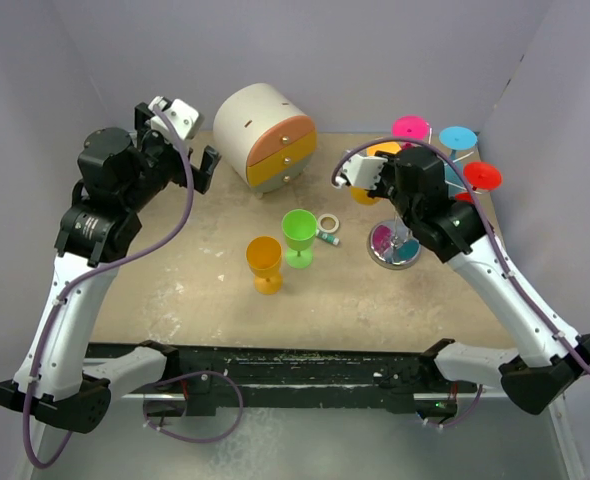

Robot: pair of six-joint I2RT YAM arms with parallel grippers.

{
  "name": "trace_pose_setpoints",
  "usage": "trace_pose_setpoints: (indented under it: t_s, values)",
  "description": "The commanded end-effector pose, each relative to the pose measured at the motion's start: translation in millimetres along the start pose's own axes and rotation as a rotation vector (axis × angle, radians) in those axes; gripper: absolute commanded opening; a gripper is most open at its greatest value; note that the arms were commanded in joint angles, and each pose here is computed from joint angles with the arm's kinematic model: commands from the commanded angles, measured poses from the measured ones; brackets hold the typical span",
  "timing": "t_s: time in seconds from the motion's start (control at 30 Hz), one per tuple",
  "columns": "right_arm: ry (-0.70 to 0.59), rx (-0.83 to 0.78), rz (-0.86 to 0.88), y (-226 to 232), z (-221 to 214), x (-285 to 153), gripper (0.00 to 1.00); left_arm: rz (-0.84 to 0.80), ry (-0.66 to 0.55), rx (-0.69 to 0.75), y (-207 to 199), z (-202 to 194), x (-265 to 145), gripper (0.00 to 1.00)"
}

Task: Place the wine glass upside down on the wine glass rack

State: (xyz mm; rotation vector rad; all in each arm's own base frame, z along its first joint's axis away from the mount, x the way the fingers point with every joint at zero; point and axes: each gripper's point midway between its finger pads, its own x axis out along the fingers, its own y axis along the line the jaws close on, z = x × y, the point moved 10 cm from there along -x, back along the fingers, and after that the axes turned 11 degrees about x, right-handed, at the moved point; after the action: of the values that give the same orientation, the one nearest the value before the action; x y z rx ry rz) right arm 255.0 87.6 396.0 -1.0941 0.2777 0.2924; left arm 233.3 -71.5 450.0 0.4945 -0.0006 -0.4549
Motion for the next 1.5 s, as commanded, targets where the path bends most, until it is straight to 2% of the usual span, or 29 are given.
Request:
trace_pose_setpoints:
  t_s: [0.0,0.17,0.37,0.53,0.67,0.83,1.0,1.1,1.23,1.47]
  values:
    - [0.006,0.029,-0.061,-9.6,-2.8,-15.3,0.34,0.031,-0.044,0.031,4.7,4.4,-3.0,0.99]
    - [0.013,0.032,-0.058,-9.6,-5.6,-19.7,0.37,0.014,-0.033,0.046,1.8,-1.9,0.9,0.99]
    - [0.021,0.043,-0.061,-11.3,-10.0,-28.0,0.41,-0.086,-0.021,0.056,-10.7,-16.0,8.7,0.99]
    - [0.013,0.086,-0.071,-18.3,-13.8,-39.3,0.43,-0.287,-0.057,0.052,-33.5,-28.5,12.5,0.99]
    - [-0.099,0.16,-0.066,-32.8,-6.6,-57.3,0.46,-0.465,-0.052,0.034,-56.1,-44.5,20.3,1.0]
    - [-0.248,0.273,-0.012,-46.6,1.1,-80.6,0.49,-0.624,0.041,0.06,-82.1,-67.6,34.6,0.94]
    - [-0.318,0.322,0.026,-51.5,-0.6,-90.3,0.52,-0.705,0.205,0.097,-102.5,-96.2,53.1,0.89]
    - [-0.324,0.332,0.033,-50.6,-4.6,-90.6,0.54,-0.757,0.294,0.122,-114.7,-112.8,63.6,0.87]
    - [-0.317,0.338,0.034,-49.4,-7.5,-88.5,0.55,-0.811,0.345,0.139,-128.1,-125.5,72.8,0.81]
    - [-0.307,0.331,0.054,-45.8,-7.8,-81.4,0.56,-0.876,0.428,0.155,-144.1,-142.6,82.9,0.62]
